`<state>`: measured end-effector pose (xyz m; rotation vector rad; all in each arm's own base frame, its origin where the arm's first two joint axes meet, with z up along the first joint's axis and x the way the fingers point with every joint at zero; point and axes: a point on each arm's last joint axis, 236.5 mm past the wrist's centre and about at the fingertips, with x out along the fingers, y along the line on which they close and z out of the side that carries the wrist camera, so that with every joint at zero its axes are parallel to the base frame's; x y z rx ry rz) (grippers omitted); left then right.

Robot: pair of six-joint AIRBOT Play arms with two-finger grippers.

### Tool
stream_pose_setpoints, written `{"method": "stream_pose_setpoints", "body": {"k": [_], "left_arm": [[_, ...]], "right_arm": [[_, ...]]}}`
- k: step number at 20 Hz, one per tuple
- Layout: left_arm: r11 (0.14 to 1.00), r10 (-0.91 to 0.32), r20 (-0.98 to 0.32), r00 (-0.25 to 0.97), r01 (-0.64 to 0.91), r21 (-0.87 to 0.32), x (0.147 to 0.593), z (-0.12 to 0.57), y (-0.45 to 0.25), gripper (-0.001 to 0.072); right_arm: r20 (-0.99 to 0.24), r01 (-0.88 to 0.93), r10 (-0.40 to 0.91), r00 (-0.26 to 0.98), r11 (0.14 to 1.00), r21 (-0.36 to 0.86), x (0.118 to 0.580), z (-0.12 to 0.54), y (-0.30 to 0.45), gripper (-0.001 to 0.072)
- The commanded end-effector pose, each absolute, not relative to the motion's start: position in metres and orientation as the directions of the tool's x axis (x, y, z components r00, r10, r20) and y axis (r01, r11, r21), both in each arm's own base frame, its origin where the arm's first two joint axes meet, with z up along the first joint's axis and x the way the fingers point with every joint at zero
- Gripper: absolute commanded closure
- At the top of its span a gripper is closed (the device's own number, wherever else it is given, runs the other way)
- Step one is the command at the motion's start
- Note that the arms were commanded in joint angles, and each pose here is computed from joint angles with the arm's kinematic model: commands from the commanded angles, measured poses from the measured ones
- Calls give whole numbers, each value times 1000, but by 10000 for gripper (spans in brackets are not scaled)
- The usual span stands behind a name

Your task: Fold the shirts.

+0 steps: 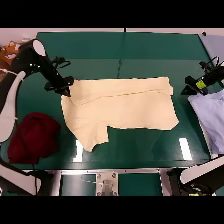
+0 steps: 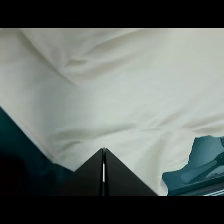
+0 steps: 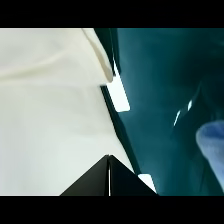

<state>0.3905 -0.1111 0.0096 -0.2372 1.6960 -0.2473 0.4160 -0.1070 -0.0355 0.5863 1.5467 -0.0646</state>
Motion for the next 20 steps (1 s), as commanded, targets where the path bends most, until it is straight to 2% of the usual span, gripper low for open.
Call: {"method": "stream_pose_setpoints", "body": {"k": [1, 6, 7, 8, 9, 10, 12, 16, 20], "left_arm": [[970, -237, -964, -123, 19, -241, 353, 27, -100, 685], [970, -240, -971, -13, -49, -239, 262, 6, -89, 684], [968, -240, -971, 8, -77, -240, 249, -5, -87, 682], [962, -249, -968, 26, -110, -251, 240, -16, -88, 513], [951, -279, -960, 29, -131, -280, 233, -27, -94, 157], [937, -313, -949, 20, -157, -313, 227, -40, -101, 38], [904, -377, -926, 24, -209, -373, 216, -67, -118, 62], [855, -440, -886, 145, -233, -463, 227, -90, -146, 63], [841, -456, -877, 149, -249, -480, 228, -108, -166, 64]], "right_arm": [[-952, 440, 306, -18, 858, 267, 360, -31, -98, 698], [-958, 566, 284, 44, 783, 258, 263, -46, -66, 696], [-954, 573, 294, 57, 773, 272, 251, -53, -55, 660], [-946, 587, 317, 72, 753, 297, 242, -62, -43, 484], [-934, 605, 346, 85, 727, 324, 237, -71, -32, 294], [-923, 622, 373, 92, 702, 345, 234, -80, -23, 245], [-909, 649, 395, 131, 659, 380, 235, -96, -12, 245], [-895, 672, 390, 216, 605, 426, 256, -109, -6, 239], [-875, 704, 385, 292, 533, 470, 278, -114, -9, 240]]}}
